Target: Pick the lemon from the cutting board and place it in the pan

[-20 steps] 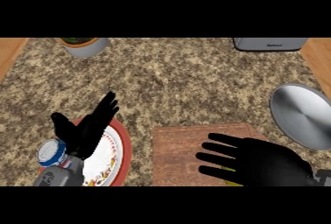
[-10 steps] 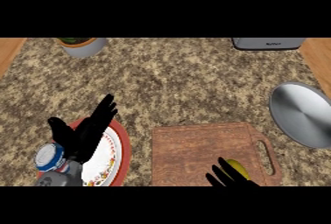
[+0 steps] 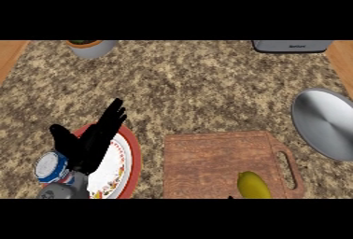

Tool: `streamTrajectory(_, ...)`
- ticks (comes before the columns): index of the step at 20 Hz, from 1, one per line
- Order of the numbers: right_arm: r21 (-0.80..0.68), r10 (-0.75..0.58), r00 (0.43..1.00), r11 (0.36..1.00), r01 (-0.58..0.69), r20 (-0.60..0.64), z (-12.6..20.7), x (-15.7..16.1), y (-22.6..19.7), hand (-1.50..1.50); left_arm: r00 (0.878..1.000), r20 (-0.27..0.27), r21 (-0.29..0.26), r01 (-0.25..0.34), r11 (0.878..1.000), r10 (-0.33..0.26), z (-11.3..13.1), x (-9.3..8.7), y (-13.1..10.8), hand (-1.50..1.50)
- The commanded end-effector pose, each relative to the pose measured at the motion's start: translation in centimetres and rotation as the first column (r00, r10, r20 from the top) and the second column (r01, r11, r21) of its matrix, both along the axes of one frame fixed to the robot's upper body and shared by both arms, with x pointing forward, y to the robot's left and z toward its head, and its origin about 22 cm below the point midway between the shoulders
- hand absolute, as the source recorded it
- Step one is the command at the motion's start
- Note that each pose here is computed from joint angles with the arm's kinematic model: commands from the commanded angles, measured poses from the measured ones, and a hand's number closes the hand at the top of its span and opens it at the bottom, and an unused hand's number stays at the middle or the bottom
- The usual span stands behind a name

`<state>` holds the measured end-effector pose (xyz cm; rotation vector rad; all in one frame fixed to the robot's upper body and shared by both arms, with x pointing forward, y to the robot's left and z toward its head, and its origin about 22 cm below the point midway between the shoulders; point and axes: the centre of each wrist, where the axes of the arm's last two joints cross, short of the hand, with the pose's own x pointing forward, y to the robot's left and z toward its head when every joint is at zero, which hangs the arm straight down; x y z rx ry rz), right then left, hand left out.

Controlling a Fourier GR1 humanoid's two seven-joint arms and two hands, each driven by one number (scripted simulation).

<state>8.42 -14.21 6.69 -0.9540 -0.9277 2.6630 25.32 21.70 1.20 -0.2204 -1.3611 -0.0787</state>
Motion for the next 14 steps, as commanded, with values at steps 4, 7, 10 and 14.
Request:
streamTrajectory(4, -0.011, 0.003, 0.994, 1.000, -0.002, 0.109, -1.5, 0.4, 1.2, -1.50, 1.000, 0.015, 0.009, 0.008, 1.000, -0.008, 0.0, 0.2, 0.3, 0.00)
streamTrajectory(7, -0.038, 0.028, 0.977, 0.999, -0.021, 0.210, -2.4, 1.4, -0.4, -1.50, 1.000, 0.001, -0.001, 0.003, 1.000, -0.003, 0.2, -0.7, -0.2, 0.00)
streamTrajectory(10, -0.023, -0.015, 0.981, 1.000, 0.020, 0.192, -1.6, 2.2, -0.4, -1.50, 1.000, 0.007, 0.004, 0.016, 1.000, -0.016, 1.2, 0.1, -0.5, 0.00)
streamTrajectory(14, -0.031, 0.005, 0.986, 1.000, 0.001, 0.166, -2.2, 4.4, 0.6, -1.50, 1.000, -0.004, -0.008, -0.009, 1.000, 0.009, -0.7, -1.2, 0.2, 0.00)
